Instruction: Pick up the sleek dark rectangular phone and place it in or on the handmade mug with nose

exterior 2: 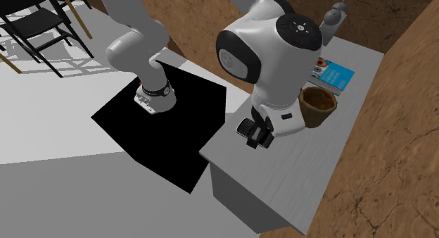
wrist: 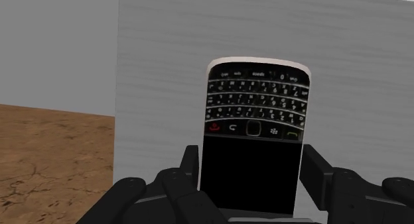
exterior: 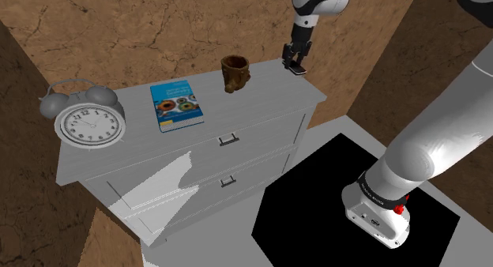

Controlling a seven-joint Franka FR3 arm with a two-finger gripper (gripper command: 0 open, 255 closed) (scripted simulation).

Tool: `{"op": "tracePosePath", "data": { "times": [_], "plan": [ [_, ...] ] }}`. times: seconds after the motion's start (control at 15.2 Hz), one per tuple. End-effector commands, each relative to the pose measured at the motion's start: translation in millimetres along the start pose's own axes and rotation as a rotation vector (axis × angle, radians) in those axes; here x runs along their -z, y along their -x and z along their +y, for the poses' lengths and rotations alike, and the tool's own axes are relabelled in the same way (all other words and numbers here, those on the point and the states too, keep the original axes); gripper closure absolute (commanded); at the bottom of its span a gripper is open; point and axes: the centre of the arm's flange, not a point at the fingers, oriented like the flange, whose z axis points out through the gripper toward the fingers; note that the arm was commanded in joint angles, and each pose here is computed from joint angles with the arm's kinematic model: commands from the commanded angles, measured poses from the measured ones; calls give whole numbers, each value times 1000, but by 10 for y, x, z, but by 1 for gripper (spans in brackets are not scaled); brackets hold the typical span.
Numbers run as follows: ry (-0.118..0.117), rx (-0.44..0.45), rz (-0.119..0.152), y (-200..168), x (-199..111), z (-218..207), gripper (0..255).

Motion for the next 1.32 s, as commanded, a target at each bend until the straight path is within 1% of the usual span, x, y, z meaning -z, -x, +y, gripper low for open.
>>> {"op": "tracePosePath", "data": {
  "times": [0.0,1.12,1.25],
  "plan": [
    [0,0,0,8,106,-2,255],
    [0,0,0,31,981,-53,255],
    [0,0,0,-76,976,-294,255]
  ]
}}
